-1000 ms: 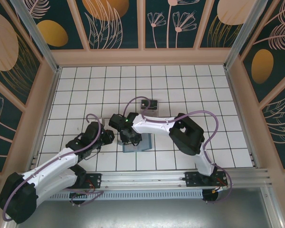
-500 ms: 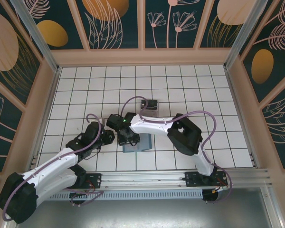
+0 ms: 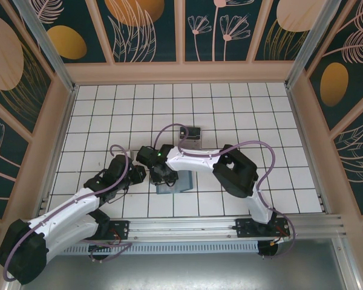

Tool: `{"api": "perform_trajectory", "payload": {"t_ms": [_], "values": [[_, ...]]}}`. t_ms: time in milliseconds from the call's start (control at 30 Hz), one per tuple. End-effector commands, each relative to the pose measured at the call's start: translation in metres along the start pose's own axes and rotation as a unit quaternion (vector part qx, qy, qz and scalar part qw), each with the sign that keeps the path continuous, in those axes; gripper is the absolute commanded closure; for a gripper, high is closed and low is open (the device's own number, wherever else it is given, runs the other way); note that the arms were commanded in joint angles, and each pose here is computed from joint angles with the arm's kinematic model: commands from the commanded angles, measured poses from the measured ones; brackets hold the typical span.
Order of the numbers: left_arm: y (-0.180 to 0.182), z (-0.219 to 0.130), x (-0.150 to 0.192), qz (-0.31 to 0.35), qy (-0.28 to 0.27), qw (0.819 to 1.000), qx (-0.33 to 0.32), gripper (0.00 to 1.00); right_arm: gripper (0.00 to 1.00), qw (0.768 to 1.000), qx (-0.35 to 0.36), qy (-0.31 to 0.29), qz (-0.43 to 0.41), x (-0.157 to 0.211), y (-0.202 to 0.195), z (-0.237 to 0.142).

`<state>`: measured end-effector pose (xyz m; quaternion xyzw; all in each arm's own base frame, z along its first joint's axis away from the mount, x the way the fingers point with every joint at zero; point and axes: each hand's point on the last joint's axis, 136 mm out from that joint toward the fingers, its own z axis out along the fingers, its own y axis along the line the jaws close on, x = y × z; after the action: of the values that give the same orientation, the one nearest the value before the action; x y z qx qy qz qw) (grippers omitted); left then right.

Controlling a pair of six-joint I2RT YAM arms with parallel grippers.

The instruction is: Take the credit cards out of the card holder

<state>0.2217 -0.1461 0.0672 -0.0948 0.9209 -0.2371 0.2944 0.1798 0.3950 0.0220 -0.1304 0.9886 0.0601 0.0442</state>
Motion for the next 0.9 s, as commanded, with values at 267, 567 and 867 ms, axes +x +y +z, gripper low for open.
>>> {"api": "perform_trajectory", "payload": {"t_ms": [267,567,867], "values": [[-0.014,-0.003,-0.005,0.010,0.005,1.000,0.023,0.79,0.89,1.000,0.026,-0.009,0.002,0.001,-0.015,0.000],[-0.041,-0.001,-0.004,0.008,0.030,0.996,0.079,0.82,0.93,0.998,-0.039,-0.039,0.018,-0.010,-0.005,-0.025],[-0.057,0.000,0.002,0.004,0.058,0.992,0.115,0.82,0.93,0.990,-0.121,-0.068,0.032,-0.016,0.003,-0.046]]}}
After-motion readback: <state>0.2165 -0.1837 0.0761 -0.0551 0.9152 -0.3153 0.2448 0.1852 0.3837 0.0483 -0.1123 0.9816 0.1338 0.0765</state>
